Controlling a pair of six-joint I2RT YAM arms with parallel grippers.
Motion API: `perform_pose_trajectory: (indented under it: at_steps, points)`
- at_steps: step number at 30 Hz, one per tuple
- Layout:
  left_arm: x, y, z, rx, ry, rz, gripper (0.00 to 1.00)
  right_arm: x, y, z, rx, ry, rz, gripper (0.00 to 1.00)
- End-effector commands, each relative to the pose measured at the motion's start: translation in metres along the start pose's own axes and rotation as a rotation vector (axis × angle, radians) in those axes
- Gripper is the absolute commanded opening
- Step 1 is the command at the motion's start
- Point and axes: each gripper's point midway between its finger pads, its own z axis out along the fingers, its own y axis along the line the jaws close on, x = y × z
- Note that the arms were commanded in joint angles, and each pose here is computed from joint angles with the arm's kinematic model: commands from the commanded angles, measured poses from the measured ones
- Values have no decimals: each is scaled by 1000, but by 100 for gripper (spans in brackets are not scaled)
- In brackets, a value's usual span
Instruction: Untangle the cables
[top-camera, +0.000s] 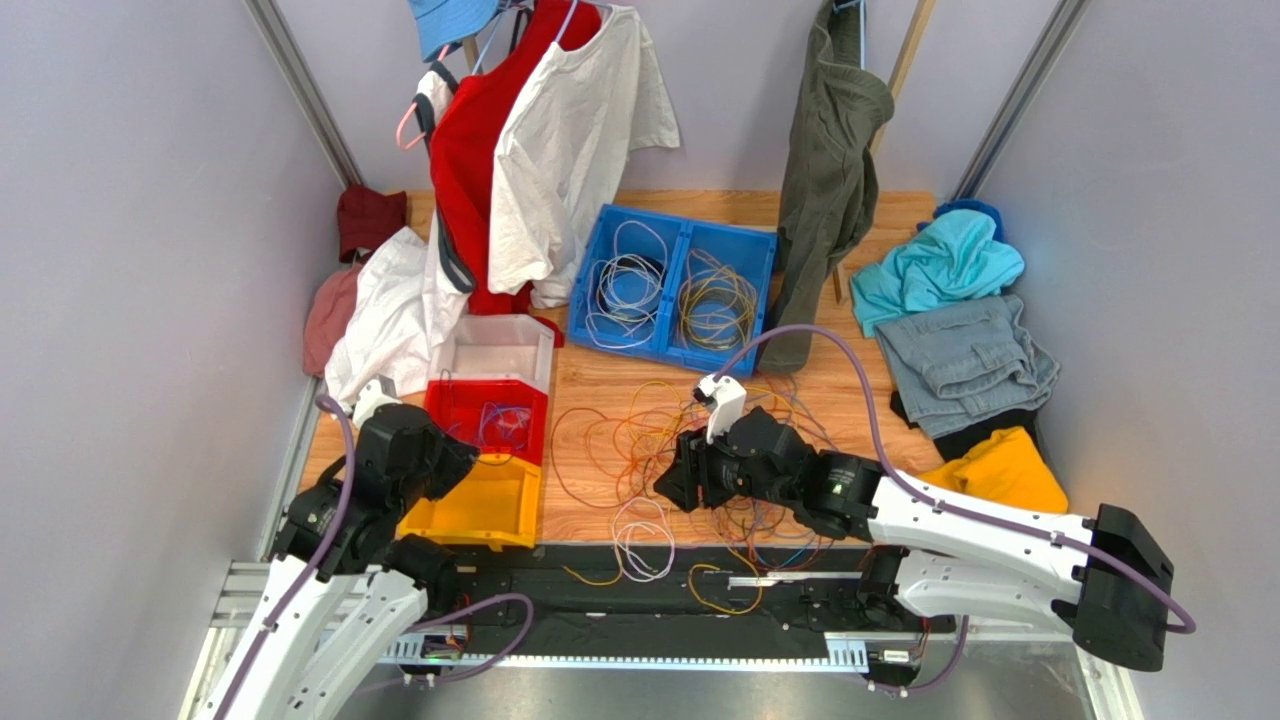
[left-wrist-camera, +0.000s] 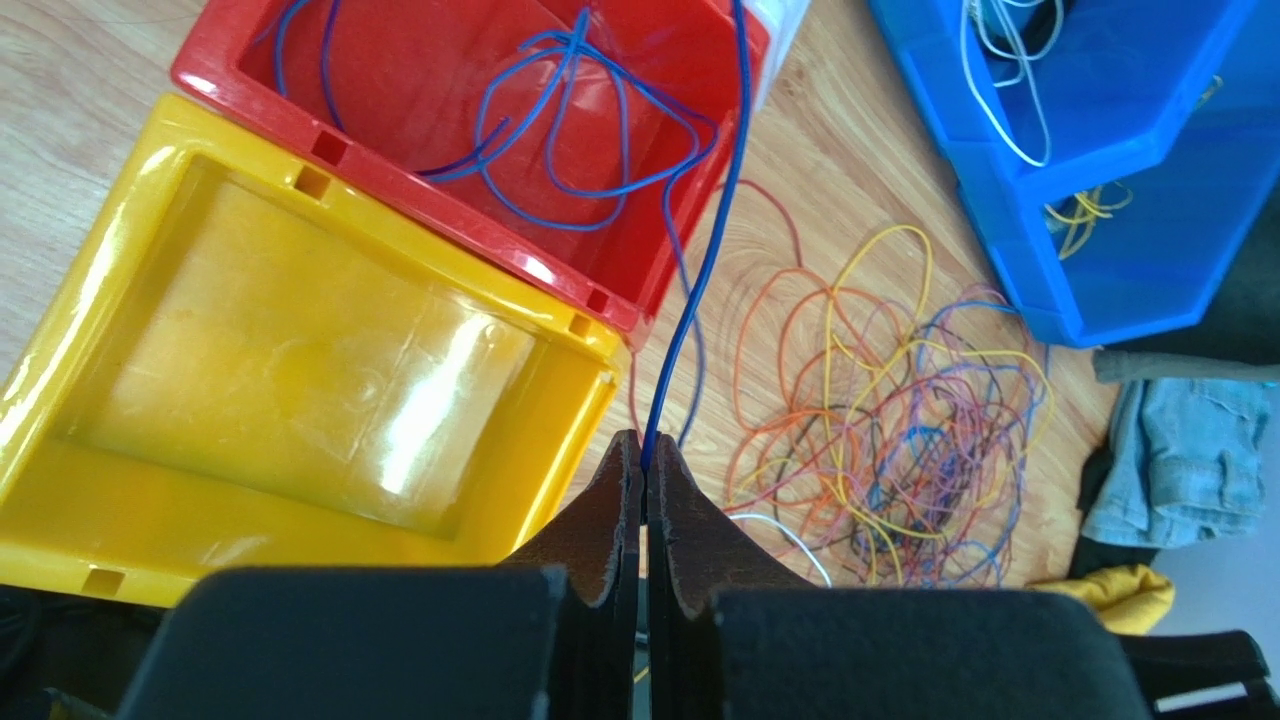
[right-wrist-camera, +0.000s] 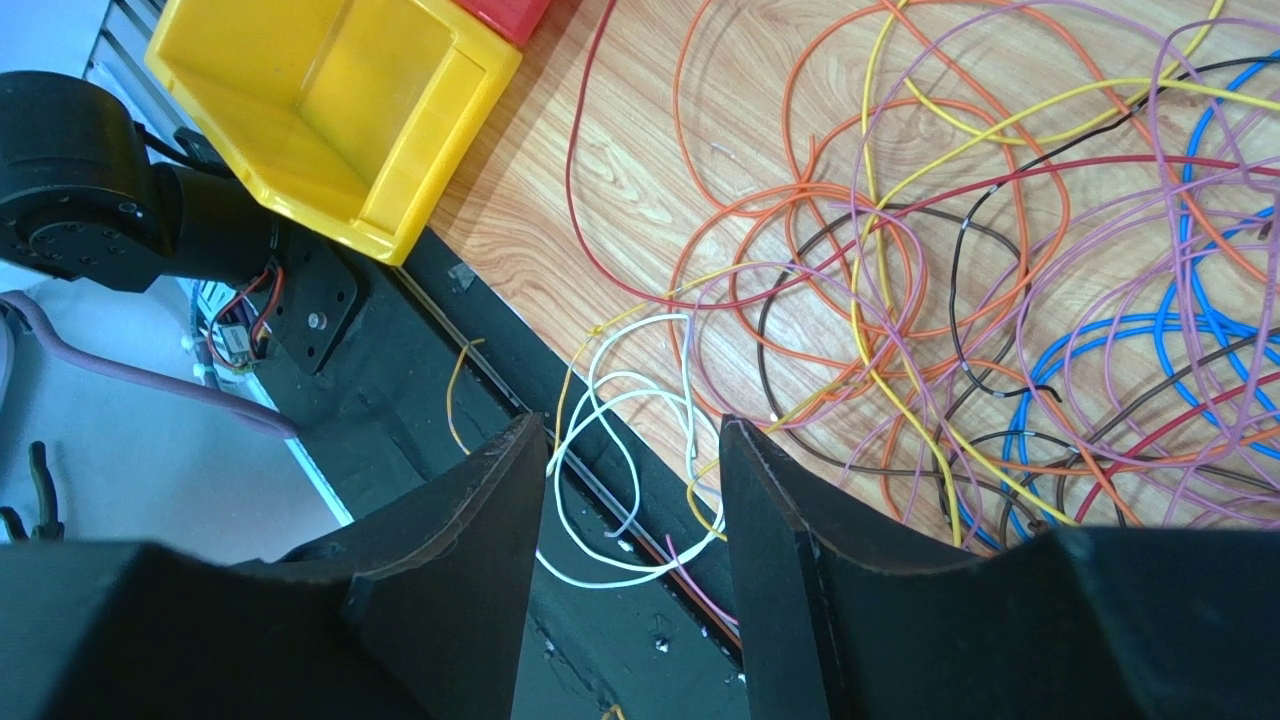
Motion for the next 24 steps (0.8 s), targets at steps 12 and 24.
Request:
perform_pose_trajectory:
  at_steps: [12, 24]
  points:
    - [-54, -22, 64, -210, -72, 10, 0, -5, 1, -12, -14, -46, 0, 50]
    - [-69, -5, 91, -333, -99, 24, 19, -4, -6, -17, 9, -53, -23, 50]
